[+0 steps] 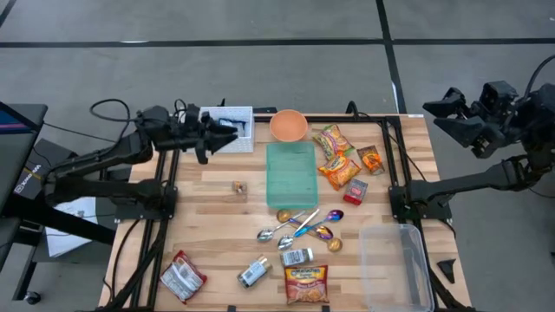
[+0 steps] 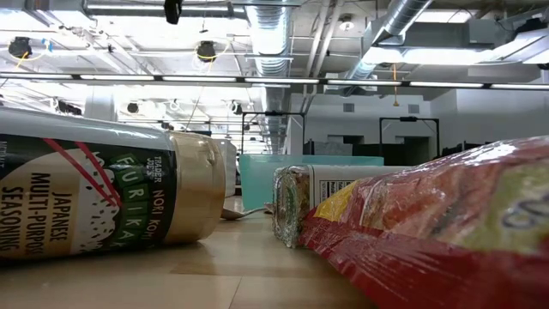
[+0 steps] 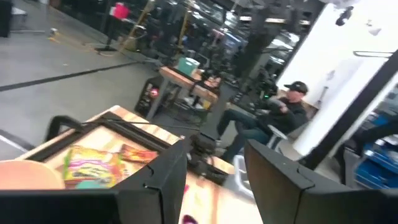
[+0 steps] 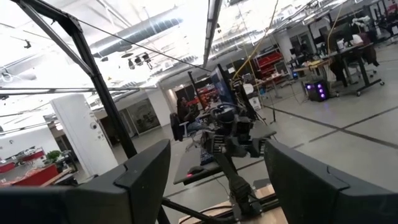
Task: Pick & Place Food Item
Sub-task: Put the gold seasoning into the blue bin
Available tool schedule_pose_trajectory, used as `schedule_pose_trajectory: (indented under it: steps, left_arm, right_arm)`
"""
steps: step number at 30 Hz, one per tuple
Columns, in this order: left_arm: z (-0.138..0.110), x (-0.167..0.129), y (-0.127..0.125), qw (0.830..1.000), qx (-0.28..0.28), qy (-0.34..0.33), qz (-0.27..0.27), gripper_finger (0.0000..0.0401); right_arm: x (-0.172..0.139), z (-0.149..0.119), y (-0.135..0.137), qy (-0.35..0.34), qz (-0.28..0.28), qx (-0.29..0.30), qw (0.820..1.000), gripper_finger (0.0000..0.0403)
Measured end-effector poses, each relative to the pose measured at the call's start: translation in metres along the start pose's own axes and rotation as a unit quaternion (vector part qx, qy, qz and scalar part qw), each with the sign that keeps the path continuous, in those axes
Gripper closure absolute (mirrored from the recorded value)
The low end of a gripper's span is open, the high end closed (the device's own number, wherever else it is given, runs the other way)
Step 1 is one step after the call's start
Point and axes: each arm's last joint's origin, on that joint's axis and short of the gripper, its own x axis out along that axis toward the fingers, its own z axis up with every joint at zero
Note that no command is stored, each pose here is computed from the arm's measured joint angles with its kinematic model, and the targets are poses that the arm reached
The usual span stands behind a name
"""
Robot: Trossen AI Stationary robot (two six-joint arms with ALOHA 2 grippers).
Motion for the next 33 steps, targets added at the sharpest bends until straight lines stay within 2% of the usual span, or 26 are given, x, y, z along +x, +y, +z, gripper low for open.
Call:
schedule_pose_trajectory:
  steps: [5,13,17,21,28,33]
  left_arm:
    - [-0.007,0.002,-0.023,0.999,-0.001,-0.002,-0.041,0.0225]
    - [-0.022,0.001,-0.062,0.990,-0.020,0.022,-0.137,0.0147]
    - [-0.024,-0.002,-0.079,0.983,-0.025,0.015,-0.179,0.0121]
    - [-0.030,-0.002,-0.089,0.979,-0.030,0.025,-0.201,0.0115]
    - [-0.049,-0.002,-0.107,0.968,-0.053,0.085,-0.232,0.0115]
    - [-0.080,-0.004,-0.133,0.957,-0.099,0.158,-0.224,0.0122]
  right_arm:
    - [0.001,0.000,0.000,0.001,-0.001,0.012,1.000,0.0147]
    - [0.003,0.000,-0.001,-0.002,-0.012,0.027,1.000,0.0147]
    - [0.010,-0.002,-0.001,0.007,-0.016,0.027,0.999,0.0147]
    - [0.020,-0.004,-0.001,0.013,-0.021,0.037,0.999,0.0147]
    - [0.036,-0.009,-0.002,0.031,-0.029,0.070,0.997,0.0147]
    - [0.041,-0.011,-0.002,0.046,-0.017,0.083,0.995,0.0147]
